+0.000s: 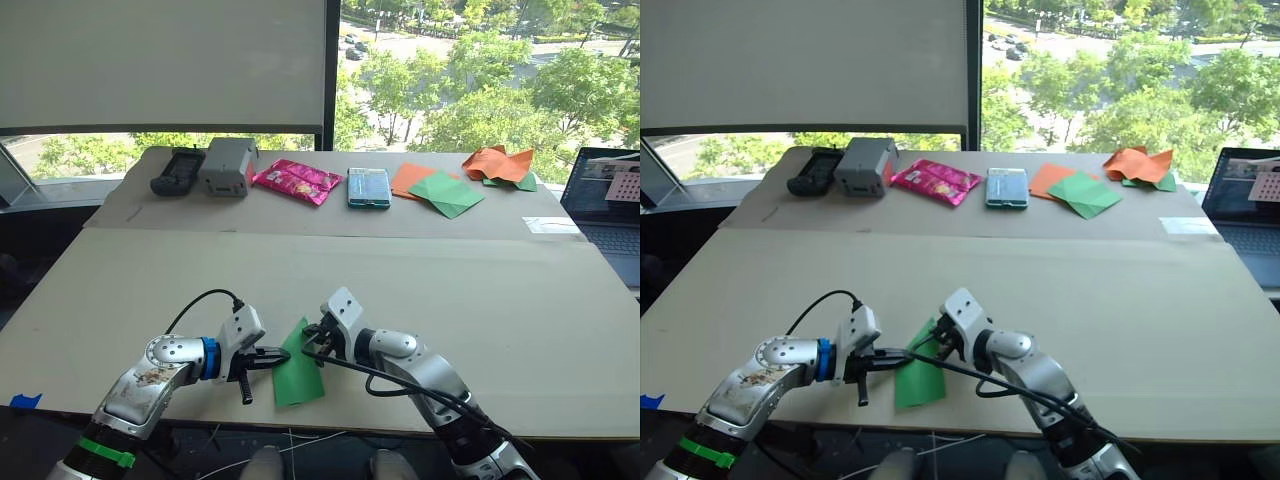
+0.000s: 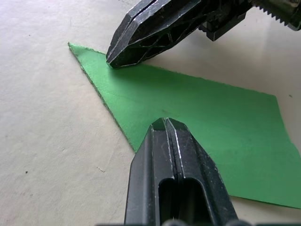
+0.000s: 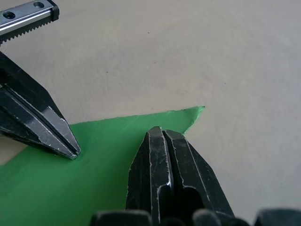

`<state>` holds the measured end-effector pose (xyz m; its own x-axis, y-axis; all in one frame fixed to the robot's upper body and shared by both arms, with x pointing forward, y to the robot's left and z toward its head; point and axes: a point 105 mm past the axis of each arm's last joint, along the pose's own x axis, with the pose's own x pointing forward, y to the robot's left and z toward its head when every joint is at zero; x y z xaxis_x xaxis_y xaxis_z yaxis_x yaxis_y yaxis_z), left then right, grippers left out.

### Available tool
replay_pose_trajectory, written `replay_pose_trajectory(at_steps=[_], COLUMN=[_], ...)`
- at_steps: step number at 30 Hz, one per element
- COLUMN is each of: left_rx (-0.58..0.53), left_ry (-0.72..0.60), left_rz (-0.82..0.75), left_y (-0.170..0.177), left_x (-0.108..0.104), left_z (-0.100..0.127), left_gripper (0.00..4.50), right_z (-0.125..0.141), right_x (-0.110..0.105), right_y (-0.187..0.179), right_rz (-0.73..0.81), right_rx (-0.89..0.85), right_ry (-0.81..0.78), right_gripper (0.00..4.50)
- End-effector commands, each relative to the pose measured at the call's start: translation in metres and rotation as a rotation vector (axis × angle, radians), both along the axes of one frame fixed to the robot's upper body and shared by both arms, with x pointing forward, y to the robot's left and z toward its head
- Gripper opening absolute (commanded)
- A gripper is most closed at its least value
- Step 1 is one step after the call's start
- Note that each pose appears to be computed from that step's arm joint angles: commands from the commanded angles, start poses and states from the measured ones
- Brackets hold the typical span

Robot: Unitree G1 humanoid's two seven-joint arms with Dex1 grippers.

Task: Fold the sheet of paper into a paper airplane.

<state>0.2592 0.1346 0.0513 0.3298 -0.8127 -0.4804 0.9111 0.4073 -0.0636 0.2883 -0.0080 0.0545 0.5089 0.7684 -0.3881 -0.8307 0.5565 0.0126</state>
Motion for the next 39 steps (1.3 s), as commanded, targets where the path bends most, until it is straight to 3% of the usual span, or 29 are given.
replay_pose_trajectory(at_steps=[1, 19, 39], left_rx=[0.073, 0.085, 0.092], left_ry=[0.046, 0.049, 0.052], left_rz=[0.029, 0.024, 0.016], left_y=[0.011, 0.013, 0.013], left_x=[-0.003, -0.004, -0.006], left_z=[-0.016, -0.018, -0.02], left_gripper=[0.04, 0.04, 0.04], right_z=[-0.026, -0.047, -0.059], right_x=[-0.015, -0.06, -0.094], right_y=[-0.002, -0.019, -0.038], right_rz=[0.026, 0.131, 0.192], right_rx=[-0.073, -0.119, -0.164], right_ry=[0.097, 0.245, 0.333], right_gripper=[0.0, 0.0, 0.0])
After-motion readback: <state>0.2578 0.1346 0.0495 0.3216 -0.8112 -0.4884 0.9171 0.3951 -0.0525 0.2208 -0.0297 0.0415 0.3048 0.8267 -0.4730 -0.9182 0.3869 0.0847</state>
